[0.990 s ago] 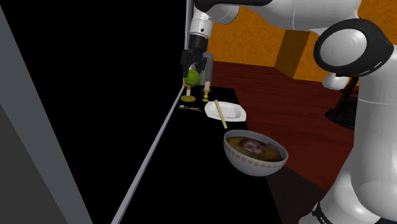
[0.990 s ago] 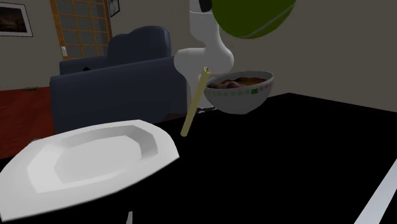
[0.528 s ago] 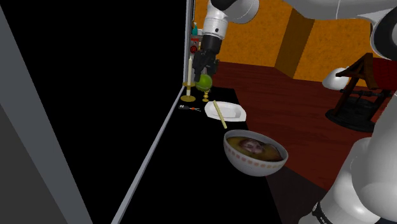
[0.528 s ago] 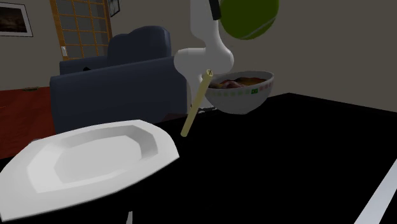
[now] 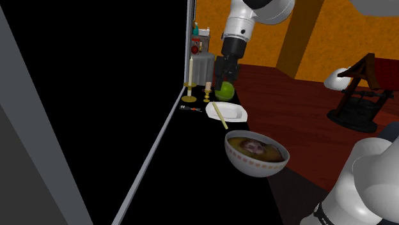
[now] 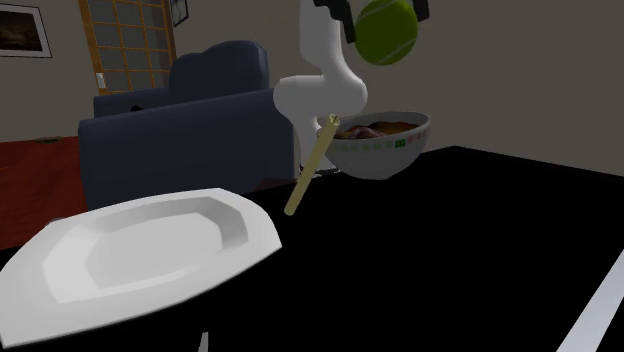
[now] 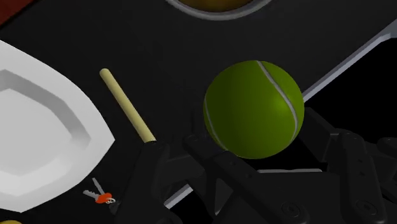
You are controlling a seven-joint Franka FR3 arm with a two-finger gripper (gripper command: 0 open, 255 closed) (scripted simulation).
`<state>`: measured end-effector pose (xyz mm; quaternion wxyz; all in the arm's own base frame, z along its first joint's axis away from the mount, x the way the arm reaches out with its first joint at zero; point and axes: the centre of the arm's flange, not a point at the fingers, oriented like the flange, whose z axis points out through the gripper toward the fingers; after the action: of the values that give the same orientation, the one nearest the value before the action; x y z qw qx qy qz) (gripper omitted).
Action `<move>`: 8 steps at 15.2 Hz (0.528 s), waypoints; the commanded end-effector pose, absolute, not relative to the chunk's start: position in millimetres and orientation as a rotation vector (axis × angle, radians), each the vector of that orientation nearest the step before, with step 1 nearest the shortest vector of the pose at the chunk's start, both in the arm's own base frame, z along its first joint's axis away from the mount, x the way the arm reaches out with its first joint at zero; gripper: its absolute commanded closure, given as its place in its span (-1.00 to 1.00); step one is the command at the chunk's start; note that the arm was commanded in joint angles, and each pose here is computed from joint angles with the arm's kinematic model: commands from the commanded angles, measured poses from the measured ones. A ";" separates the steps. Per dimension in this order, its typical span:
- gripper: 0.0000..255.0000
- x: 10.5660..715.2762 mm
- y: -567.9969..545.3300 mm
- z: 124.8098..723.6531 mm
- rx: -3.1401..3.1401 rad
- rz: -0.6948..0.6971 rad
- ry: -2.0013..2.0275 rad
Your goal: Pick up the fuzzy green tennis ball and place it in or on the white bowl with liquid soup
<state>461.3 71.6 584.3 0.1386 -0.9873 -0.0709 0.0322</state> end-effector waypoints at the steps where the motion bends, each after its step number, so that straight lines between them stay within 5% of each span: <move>1: 1.00 433.9 74.3 584.0 -2.855 0.092 -0.204; 8: 1.00 341.9 81.8 586.0 -2.855 0.092 -0.204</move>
<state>356.8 82.4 586.1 0.1385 -0.9873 -0.0707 0.0320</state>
